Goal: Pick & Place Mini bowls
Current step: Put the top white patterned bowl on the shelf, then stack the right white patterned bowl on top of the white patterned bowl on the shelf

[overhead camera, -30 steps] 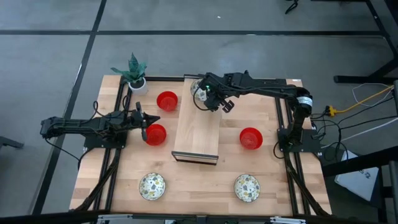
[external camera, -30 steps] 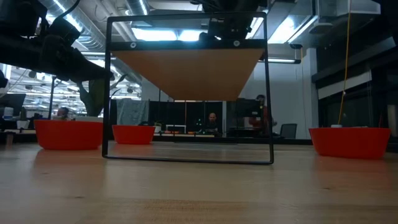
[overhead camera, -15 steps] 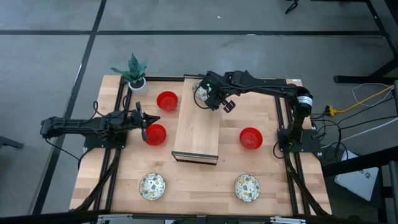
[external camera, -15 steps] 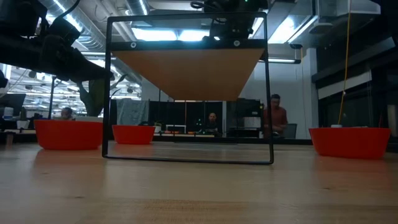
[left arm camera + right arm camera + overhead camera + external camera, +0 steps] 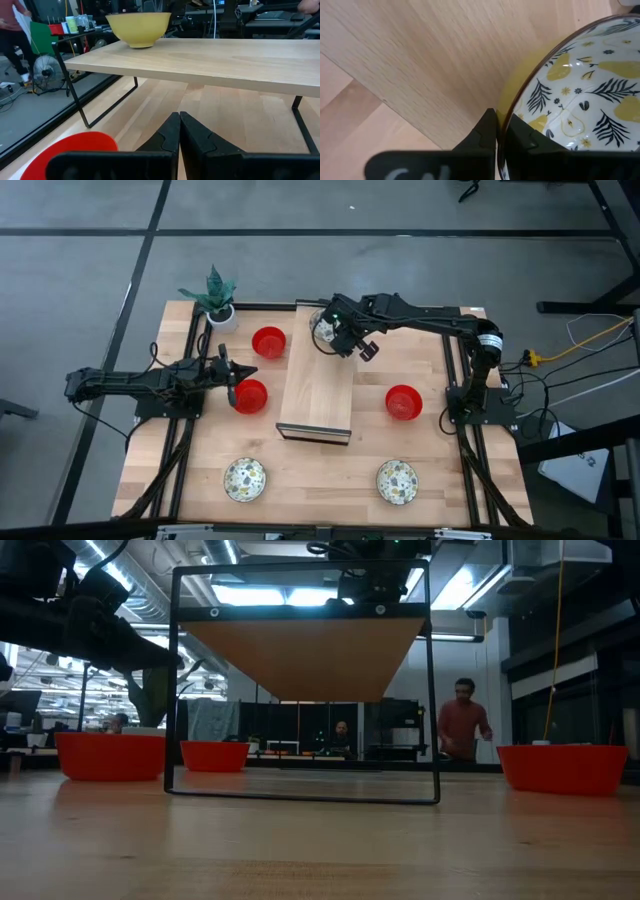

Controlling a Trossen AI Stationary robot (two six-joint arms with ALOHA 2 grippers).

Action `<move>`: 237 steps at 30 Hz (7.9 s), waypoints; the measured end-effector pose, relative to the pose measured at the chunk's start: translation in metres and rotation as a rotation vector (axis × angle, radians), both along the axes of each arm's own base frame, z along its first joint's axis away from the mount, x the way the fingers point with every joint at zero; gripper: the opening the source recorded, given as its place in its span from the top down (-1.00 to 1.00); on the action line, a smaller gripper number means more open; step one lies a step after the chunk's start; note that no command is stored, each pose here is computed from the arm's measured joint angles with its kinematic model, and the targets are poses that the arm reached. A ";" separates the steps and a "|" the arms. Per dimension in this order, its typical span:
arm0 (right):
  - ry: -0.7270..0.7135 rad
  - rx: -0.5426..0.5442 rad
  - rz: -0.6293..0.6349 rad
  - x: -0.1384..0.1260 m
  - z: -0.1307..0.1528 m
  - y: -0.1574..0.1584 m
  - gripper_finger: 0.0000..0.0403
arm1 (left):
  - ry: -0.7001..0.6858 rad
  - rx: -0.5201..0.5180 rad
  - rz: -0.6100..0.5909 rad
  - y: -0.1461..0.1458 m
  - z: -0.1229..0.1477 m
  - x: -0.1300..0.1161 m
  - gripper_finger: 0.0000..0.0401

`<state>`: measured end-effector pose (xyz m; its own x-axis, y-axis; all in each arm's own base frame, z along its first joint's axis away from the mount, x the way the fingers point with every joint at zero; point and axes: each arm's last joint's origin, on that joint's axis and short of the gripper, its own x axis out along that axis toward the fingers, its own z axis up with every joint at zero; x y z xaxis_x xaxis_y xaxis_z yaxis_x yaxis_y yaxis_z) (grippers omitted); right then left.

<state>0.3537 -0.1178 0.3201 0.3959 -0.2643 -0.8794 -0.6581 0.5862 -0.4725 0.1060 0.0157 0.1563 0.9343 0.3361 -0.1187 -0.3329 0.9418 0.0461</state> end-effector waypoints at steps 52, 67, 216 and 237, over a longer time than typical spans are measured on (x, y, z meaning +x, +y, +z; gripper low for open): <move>-0.050 -0.037 -0.128 0.002 0.003 -0.003 0.30 | 0.000 0.000 0.000 0.000 0.000 0.000 0.98; -0.080 -0.040 -0.135 0.000 0.010 0.004 0.01 | 0.000 0.000 0.000 0.000 0.000 0.000 0.98; 0.275 0.635 -0.373 -0.129 -0.109 0.374 0.00 | 0.000 0.000 0.000 0.000 0.000 0.000 0.98; 0.224 0.565 -0.386 -0.129 -0.122 0.380 0.00 | 0.001 0.000 0.000 0.000 0.000 0.000 0.98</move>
